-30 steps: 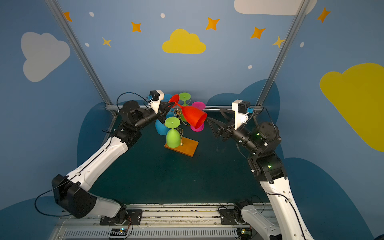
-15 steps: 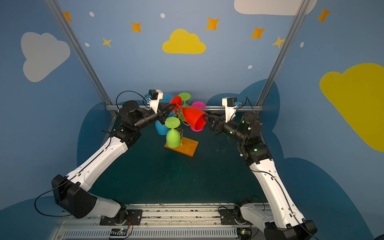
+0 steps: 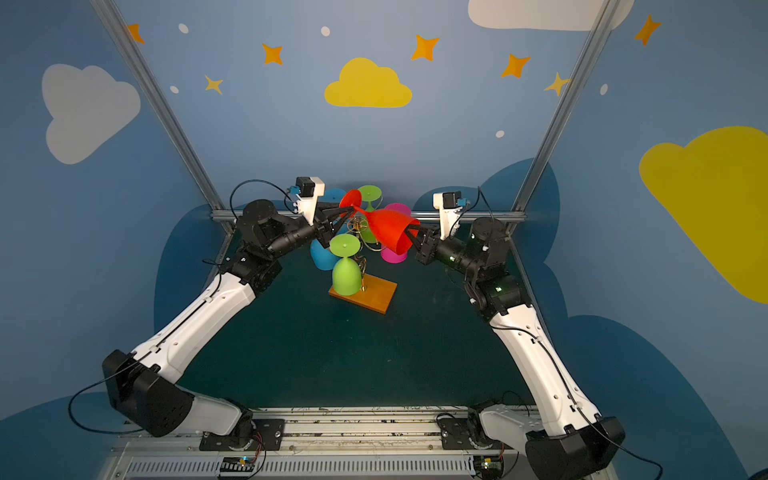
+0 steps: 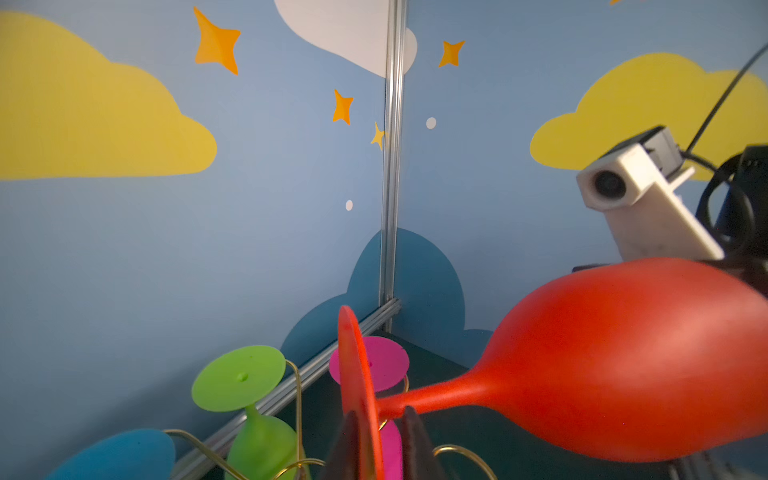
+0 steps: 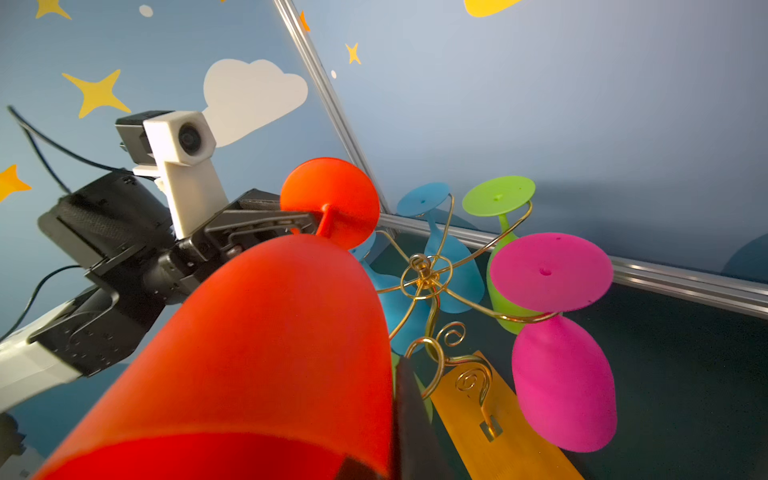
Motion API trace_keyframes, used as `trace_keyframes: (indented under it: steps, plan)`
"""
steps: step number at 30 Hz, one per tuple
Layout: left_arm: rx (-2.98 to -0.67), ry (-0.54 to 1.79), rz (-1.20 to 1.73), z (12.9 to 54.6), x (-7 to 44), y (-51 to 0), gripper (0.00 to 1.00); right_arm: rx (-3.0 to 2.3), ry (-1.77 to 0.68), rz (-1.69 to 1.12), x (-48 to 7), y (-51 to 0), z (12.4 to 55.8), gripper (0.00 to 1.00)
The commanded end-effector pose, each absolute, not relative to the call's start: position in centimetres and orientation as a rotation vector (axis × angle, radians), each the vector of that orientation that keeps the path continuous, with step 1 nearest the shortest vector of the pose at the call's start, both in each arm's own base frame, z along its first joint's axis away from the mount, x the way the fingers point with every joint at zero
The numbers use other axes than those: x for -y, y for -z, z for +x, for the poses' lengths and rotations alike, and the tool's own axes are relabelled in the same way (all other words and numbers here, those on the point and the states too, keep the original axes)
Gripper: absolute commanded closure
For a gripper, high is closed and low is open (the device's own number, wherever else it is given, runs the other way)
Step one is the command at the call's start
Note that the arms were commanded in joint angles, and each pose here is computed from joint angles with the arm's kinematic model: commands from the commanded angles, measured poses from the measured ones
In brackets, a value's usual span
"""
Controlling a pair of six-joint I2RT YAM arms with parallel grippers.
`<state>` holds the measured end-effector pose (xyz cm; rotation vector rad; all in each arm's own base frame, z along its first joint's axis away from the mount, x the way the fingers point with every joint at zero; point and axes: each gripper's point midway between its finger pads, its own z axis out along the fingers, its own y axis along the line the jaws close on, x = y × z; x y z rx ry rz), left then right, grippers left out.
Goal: Take the wine glass off the wine glass rack
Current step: 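Close right gripper on red glass bowl while left gripper releases foot and withdraws, then lower the red glass with the right gripper upright onto the table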
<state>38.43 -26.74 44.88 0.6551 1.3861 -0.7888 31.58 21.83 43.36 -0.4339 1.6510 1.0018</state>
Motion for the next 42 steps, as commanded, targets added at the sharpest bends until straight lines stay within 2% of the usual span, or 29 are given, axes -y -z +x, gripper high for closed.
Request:
trace_keyframes:
  steps: [1, 9, 16, 24, 33, 42]
  plan:
    - [-1.348, 0.772, 0.634, 38.1, 26.1, -46.7, 0.40, -1.590, -0.957, -0.413, -20.8, -46.2, 31.3, 1.00]
    - [-1.333, 0.691, 0.544, 38.1, 23.0, -47.6, 0.10, -1.632, -0.615, -0.263, -13.5, -47.5, 31.3, 1.00]
    - [-1.364, 0.731, 0.367, 38.8, 17.2, -47.8, 0.01, -1.817, -0.178, -0.055, -4.8, -44.9, 29.7, 1.00]
    - [-1.343, 0.786, 0.337, 38.3, 14.1, -47.4, 0.01, -2.139, 0.023, -0.073, -2.7, -39.0, 30.8, 1.00]
    - [-1.392, 0.890, 0.236, 38.3, 11.3, -46.2, 0.01, -2.381, 0.160, -0.132, -2.6, -32.9, 36.8, 1.00]
    - [-1.396, 0.816, 0.187, 37.4, 9.8, -46.1, 0.01, -2.579, 0.218, -0.228, -3.9, -27.4, 42.9, 1.00]
